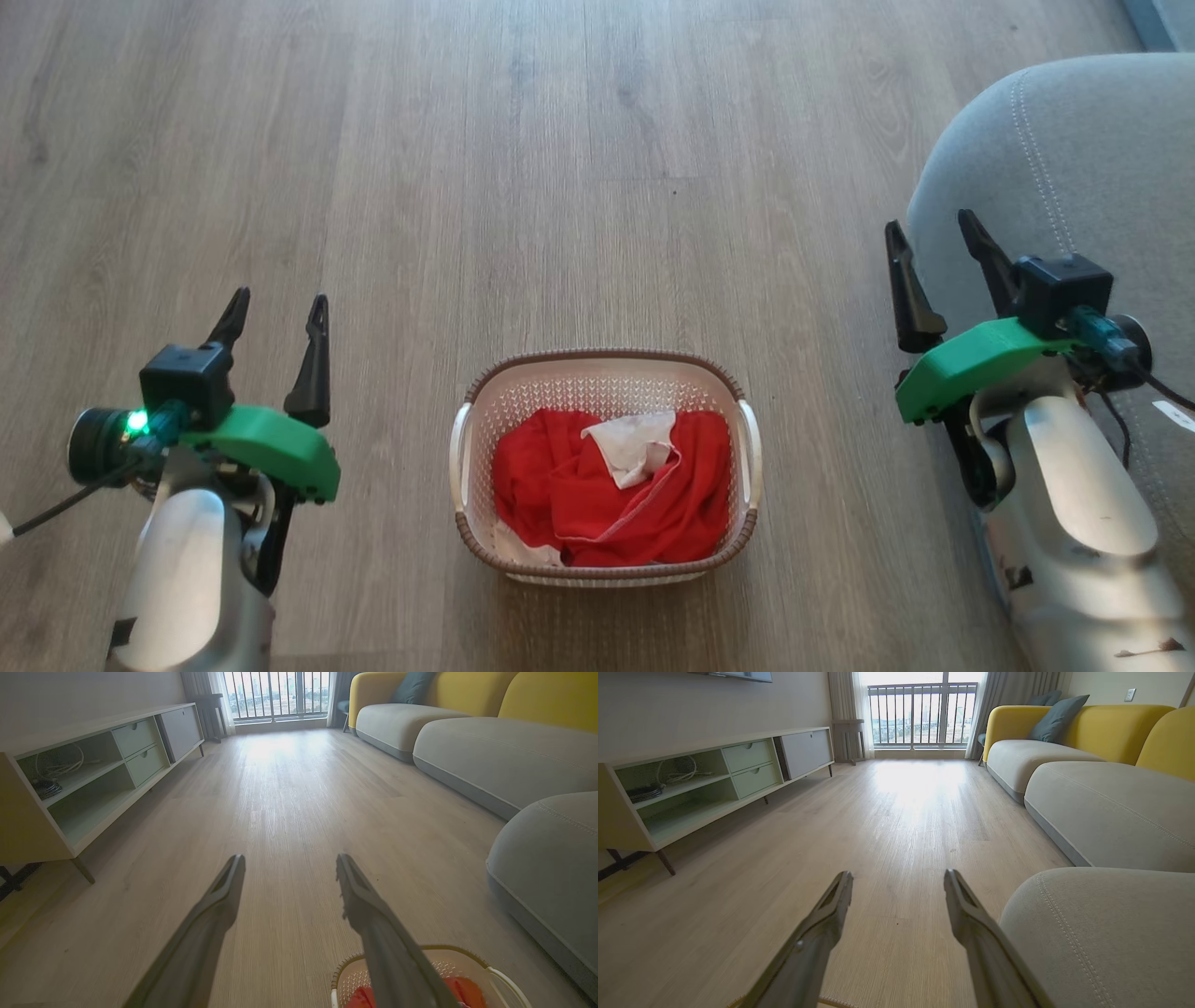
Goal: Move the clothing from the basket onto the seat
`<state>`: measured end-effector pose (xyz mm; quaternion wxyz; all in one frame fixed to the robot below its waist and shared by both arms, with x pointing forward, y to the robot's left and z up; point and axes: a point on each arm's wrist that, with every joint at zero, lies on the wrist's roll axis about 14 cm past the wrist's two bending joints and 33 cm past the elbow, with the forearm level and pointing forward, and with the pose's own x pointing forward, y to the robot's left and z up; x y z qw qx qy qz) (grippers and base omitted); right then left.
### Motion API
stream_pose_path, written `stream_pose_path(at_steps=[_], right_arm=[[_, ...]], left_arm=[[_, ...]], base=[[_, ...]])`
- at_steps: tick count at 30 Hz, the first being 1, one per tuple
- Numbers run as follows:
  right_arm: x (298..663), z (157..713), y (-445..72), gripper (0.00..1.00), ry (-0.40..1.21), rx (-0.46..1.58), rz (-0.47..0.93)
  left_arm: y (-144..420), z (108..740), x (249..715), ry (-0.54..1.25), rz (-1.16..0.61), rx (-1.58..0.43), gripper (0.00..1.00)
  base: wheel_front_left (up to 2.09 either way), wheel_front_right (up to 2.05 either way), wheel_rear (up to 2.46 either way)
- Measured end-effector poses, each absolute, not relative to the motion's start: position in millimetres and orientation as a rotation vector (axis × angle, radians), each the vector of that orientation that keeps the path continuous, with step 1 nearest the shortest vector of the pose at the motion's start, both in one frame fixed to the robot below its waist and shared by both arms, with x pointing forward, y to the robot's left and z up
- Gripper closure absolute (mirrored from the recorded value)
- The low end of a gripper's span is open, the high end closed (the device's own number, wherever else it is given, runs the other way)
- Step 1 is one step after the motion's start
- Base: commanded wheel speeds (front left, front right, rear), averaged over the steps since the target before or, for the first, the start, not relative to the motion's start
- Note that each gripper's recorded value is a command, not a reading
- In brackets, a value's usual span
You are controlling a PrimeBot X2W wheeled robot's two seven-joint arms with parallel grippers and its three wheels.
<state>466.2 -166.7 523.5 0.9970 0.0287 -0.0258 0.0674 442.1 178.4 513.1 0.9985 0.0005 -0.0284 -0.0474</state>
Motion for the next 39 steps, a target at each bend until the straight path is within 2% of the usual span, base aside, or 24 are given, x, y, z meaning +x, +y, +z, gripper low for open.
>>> stream_pose_path(at_steps=[11, 17, 28, 39], right_arm=[[469.5, 519.6, -171.8, 0.00, -0.049, 0.059, 0.118], [487.3, 522.8, -173.8, 0.00, -0.077, 0.058, 0.110], [544.9, 510.2, -172.9, 0.00, -0.129, 0.034, 0.104], [589.1, 458.5, -184.7, 0.00, -0.100, 0.003, 0.088]], left_arm=[[176.8, 504.7, 446.0, -0.038, -0.096, -0.005, 0.00], [168.5, 489.7, 460.9, -0.008, -0.113, -0.029, 0.00], [103.1, 407.8, 492.9, 0.165, -0.287, -0.122, 0.00], [14.9, 305.3, 482.0, 0.402, -0.564, -0.225, 0.00]], base=[[0.00, 0.00, 0.00], [0.00, 0.00, 0.00], [0.00, 0.00, 0.00], [0.00, 0.00, 0.00]])
